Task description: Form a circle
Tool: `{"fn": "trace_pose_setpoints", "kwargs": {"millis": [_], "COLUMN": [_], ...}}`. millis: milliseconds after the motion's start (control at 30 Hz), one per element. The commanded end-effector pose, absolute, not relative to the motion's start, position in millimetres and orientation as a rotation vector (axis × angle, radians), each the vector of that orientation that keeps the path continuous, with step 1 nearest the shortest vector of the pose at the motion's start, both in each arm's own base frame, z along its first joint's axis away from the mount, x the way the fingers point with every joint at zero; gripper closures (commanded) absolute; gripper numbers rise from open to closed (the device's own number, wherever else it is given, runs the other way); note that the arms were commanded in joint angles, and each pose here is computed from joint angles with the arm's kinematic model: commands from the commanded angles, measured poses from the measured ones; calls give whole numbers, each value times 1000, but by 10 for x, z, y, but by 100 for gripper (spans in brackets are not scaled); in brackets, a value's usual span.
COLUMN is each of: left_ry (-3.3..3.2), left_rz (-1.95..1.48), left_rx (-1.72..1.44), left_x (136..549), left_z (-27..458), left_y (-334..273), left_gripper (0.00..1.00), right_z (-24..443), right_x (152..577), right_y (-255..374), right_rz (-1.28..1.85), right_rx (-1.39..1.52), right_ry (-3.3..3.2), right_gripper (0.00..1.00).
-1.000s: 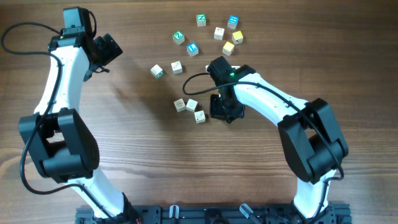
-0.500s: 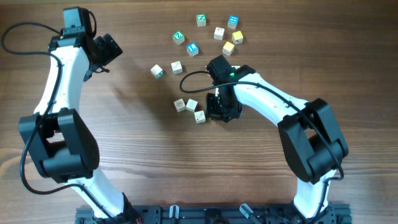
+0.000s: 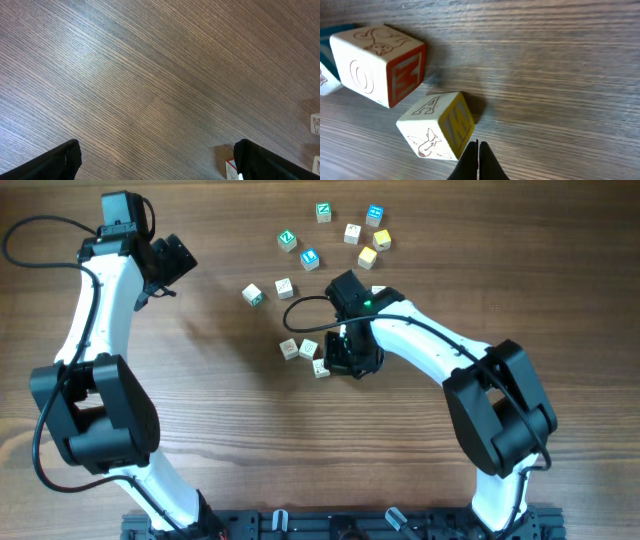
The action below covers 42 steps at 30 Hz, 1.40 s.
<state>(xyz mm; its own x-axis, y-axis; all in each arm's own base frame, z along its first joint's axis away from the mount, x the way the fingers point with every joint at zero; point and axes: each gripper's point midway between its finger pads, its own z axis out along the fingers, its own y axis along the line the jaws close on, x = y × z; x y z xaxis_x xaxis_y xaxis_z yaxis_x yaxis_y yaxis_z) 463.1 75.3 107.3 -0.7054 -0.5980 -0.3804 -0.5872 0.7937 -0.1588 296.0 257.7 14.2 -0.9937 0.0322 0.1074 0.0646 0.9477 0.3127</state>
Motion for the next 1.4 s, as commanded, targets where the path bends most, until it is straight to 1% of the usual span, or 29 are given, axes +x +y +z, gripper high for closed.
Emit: {"fn": "trace_pose_setpoints", "kwargs": {"millis": [0,1033,1100,1233,1300,1367], "left_ry": [2559,2560,2560,2560,2560,2559], "left_rz": [-40,-40,-40,-40,-40,-40], "left_rx": [-904,-903,-903,-903,-903,-904], "left_x": [4636,4636,4636,4636,4636,4636], "left_z": [1079,1079,1079,1079,1079,1079], "left_y": [757,757,757,757,757,757], "left_gripper": [0,0,0,0,0,0], "right_z": [116,153,136,64,54,150], "right_x": [2915,2895,2911,3025,3095,3326], "right_y": [2589,2679,2641,2443,2388,2226], "right_rz": [-494,-565,-534,-370,-324,-202], "right_rx": [-95,-122,-122,-139,-61,43], "right_ry": [-2977,-2939,-2958,-3057,-3108,-3206], "right_gripper": [96,95,95,95,95,96]}}
